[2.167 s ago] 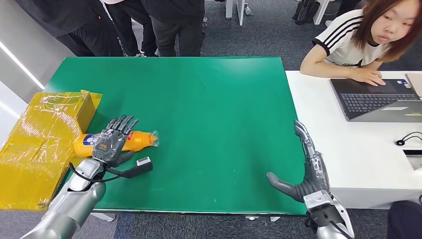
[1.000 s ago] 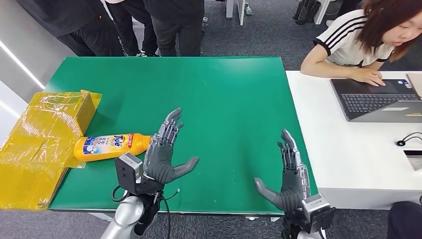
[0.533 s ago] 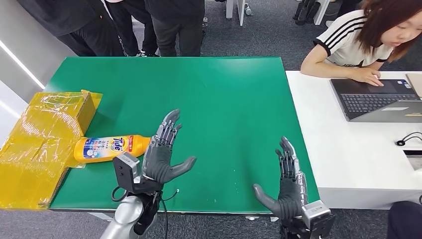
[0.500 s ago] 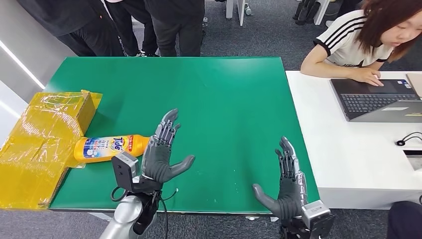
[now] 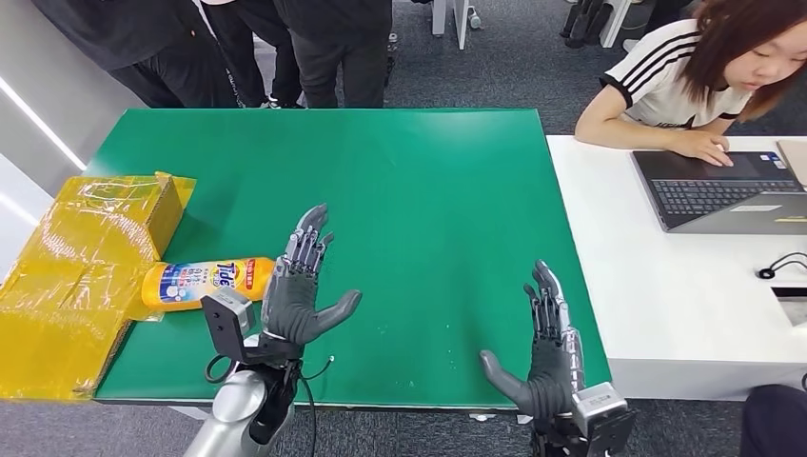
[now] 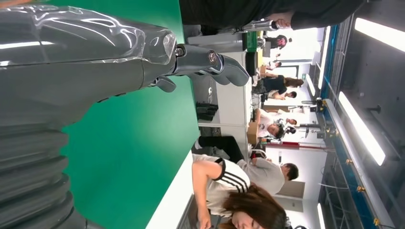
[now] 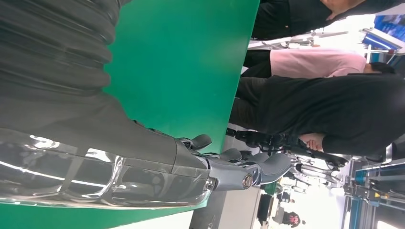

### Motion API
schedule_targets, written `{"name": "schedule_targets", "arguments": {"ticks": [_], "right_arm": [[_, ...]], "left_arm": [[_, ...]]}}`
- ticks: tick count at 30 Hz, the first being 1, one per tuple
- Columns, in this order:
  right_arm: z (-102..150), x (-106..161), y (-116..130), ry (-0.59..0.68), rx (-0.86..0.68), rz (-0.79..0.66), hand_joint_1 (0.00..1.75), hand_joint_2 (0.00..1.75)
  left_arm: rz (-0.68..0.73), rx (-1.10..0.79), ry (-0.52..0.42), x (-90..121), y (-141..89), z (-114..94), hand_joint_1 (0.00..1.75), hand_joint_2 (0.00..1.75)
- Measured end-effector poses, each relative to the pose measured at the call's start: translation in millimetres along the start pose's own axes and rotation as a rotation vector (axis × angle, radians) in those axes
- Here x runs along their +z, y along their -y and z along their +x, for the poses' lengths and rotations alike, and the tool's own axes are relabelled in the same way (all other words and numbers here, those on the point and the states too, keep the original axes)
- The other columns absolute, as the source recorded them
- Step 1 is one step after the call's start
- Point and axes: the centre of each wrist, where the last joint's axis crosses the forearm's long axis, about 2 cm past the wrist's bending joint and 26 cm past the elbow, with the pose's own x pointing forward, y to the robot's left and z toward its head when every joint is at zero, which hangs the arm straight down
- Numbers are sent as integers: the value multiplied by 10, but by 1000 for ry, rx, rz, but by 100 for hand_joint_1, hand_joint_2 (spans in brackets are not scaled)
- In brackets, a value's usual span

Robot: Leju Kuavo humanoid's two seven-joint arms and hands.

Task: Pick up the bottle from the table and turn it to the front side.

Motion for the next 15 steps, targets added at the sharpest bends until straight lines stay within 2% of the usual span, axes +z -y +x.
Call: {"name": "schedule_targets", "arguments": {"ticks": [15], "right_arm": [[7,-23,-55,1,-6,20,0,175]], "left_arm": [[38,-22,8,57,-46,-14,0,175]]}}
